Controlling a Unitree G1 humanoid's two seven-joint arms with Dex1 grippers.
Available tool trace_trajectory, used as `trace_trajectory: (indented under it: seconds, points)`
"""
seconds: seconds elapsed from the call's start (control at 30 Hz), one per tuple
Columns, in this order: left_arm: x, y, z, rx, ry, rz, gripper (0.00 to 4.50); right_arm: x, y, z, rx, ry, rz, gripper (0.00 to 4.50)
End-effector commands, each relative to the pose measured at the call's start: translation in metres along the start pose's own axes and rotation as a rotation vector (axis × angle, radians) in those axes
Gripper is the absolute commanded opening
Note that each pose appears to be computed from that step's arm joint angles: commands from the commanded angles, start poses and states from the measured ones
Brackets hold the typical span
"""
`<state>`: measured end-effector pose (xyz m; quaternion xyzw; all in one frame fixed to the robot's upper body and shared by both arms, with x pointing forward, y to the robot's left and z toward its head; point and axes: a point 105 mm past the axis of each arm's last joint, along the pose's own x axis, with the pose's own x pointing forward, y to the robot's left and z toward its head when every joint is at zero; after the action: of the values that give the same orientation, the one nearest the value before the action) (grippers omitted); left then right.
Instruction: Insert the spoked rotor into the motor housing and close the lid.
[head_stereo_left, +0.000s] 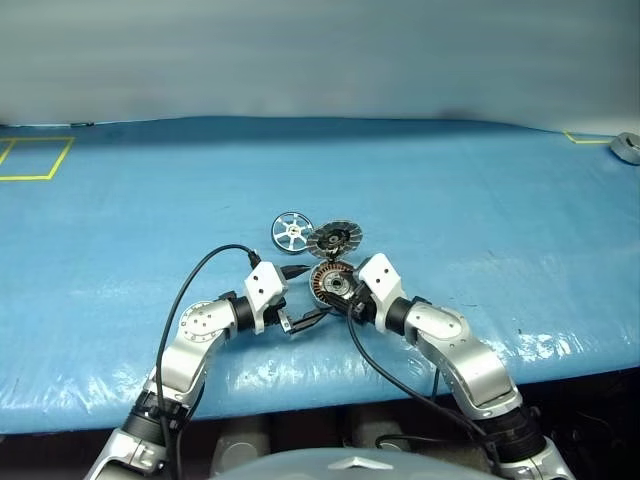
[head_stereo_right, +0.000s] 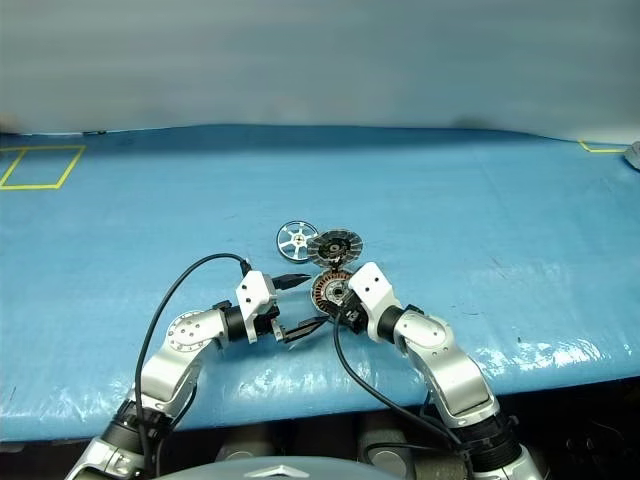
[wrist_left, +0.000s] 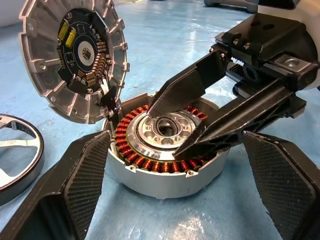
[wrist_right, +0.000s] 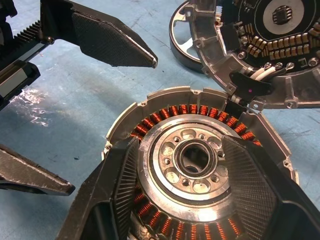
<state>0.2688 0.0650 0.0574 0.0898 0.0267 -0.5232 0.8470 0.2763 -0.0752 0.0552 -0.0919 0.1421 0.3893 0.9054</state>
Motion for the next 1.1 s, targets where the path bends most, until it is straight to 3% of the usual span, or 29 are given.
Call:
trace_trajectory:
  seconds: [0.03, 0.23, 0.27, 0.33, 0.53, 0.97, 1.1]
  points:
    - [0.002, -0.002, 0.006, 0.018, -0.024, -0.007, 4.5, -0.004, -0.007, 0.006, 0.008, -0.026, -0.028, 2.64]
    - [0.002, -0.003, 0.006, 0.018, -0.022, -0.007, 4.5, -0.009, -0.005, 0.019, 0.028, -0.092, -0.004, 2.64]
    - [0.002, -0.003, 0.006, 0.017, -0.022, -0.008, 4.5, -0.009, -0.006, 0.021, 0.024, -0.103, -0.009, 2.47]
    - [0.002, -0.003, 0.007, 0.016, -0.023, -0.009, 4.5, -0.008, -0.006, 0.022, 0.011, -0.112, -0.022, 1.99]
    - [0.003, -0.003, 0.008, 0.018, -0.024, -0.012, 4.5, -0.002, 0.001, 0.014, -0.011, -0.091, -0.01, 0.02]
    - [0.003, -0.004, 0.009, 0.023, -0.026, -0.017, 4.5, 0.0, -0.005, -0.001, 0.005, -0.021, -0.034, 0.02]
    - [0.004, -0.004, 0.01, 0.022, -0.028, -0.014, 4.5, 0.0, 0.001, -0.002, 0.162, -0.02, -0.001, 0.02]
